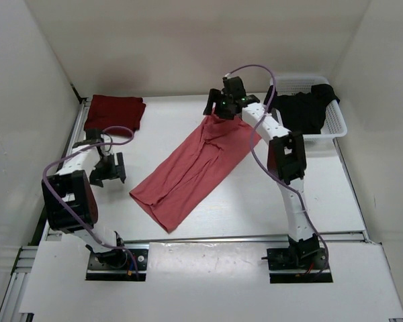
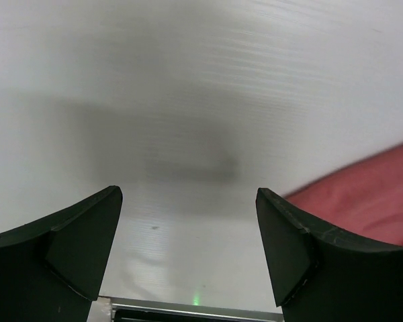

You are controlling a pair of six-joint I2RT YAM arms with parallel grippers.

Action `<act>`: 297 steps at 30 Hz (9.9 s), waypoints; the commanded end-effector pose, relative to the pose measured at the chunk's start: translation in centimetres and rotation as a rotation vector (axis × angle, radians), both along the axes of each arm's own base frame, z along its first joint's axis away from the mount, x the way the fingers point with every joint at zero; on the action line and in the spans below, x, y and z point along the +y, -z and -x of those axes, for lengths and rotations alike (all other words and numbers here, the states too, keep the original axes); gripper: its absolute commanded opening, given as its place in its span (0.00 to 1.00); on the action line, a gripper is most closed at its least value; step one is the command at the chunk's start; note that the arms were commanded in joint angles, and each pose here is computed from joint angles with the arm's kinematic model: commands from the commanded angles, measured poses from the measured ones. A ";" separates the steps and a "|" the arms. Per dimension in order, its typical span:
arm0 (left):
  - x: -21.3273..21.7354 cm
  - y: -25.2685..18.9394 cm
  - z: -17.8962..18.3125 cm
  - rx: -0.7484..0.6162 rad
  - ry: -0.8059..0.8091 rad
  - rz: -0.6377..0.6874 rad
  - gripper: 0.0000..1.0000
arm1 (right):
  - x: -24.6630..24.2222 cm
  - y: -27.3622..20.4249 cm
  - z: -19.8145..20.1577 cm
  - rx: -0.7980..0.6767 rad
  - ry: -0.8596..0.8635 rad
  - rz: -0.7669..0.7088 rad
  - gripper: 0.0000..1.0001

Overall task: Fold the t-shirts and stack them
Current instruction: Rotate the tshirt 85 degrees, then grab the bottom of the folded rectangular tshirt with both arms, then fold the folded rectangular tshirt in 1/3 of the way

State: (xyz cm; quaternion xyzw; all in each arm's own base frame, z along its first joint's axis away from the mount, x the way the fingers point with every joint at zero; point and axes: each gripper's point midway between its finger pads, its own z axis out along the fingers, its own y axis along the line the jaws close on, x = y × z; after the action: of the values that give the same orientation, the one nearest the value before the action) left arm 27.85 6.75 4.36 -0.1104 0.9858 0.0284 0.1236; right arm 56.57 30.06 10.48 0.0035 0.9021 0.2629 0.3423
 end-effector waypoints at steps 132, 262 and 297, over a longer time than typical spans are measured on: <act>-21.0 0.9 20.1 -0.502 1.159 0.389 1.00 | -6.3 4.4 47.9 0.512 -0.019 0.008 0.65; -26.5 -5.1 -20.0 -0.230 0.619 0.085 0.57 | -7.9 -0.3 14.7 0.416 -0.069 -0.042 0.55; -11.2 -5.3 -12.8 -0.149 0.323 0.129 0.98 | 4.1 4.0 18.4 0.179 -0.108 0.322 0.00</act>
State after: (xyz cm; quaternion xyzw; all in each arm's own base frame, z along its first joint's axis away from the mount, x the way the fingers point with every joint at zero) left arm 39.69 -4.21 6.49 0.0395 0.9881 -0.0475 0.1406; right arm 36.45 33.24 4.56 -0.0889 0.9678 0.1177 0.2040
